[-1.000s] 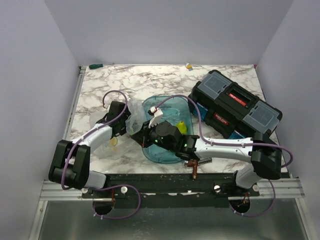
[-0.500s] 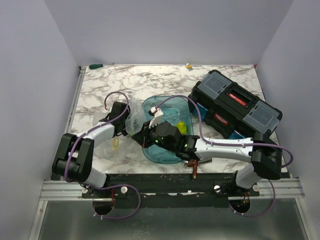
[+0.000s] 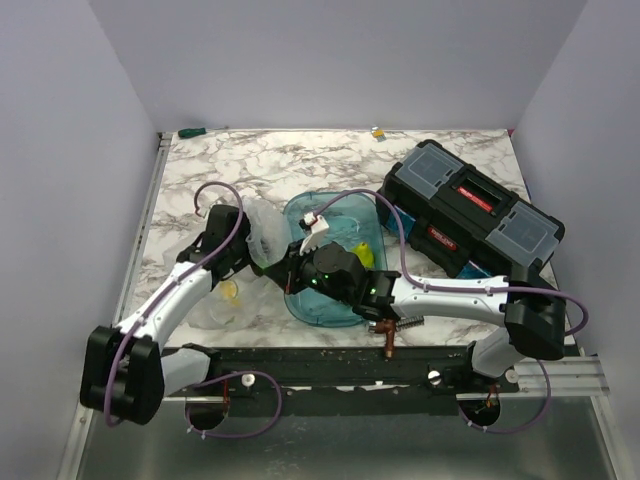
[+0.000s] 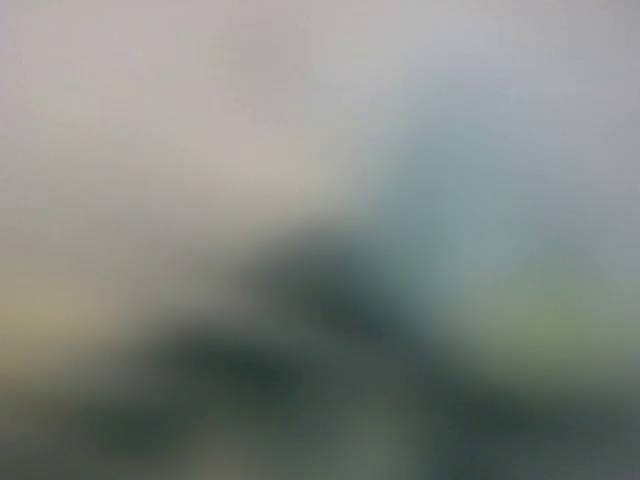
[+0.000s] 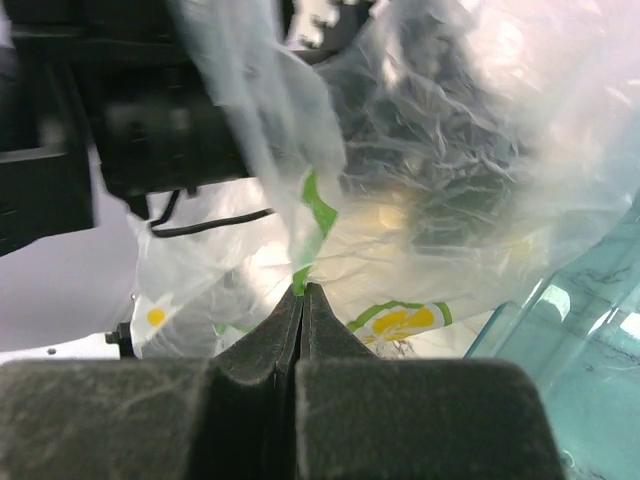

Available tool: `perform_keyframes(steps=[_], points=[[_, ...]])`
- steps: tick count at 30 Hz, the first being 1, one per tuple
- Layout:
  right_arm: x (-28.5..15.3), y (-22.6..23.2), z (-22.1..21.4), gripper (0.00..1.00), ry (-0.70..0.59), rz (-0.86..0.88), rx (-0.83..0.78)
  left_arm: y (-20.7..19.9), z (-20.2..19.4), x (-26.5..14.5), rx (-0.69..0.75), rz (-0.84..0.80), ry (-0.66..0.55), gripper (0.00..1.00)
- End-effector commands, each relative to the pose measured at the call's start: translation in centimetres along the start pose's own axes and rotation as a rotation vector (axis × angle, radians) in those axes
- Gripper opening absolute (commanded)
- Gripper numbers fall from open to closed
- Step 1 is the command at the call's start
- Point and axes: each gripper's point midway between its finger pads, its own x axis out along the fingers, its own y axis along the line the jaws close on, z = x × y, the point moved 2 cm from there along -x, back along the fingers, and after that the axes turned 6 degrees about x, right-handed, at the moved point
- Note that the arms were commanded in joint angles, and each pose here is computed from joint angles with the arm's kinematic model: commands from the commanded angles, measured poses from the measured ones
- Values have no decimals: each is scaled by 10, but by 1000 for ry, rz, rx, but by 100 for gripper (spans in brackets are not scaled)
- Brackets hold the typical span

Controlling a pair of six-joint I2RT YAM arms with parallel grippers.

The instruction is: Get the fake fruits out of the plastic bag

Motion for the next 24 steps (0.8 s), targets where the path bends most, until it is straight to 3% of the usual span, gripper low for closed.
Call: perform_keyframes(steps=[1,12,16,24], points=[[-2,-6,9,1,-65,-33,16,11,6,-35,116,19,-54,25],[1,-24,10,1,-121,-117,83,4,-10,-107,208,-215,-152,21],[1,-17,15,1,-130,-94,94,5,-27,-103,204,-253,-85,20],[-13,1,46,1,-192,-59,56,25,-44,-77,205,-171,-3,20]])
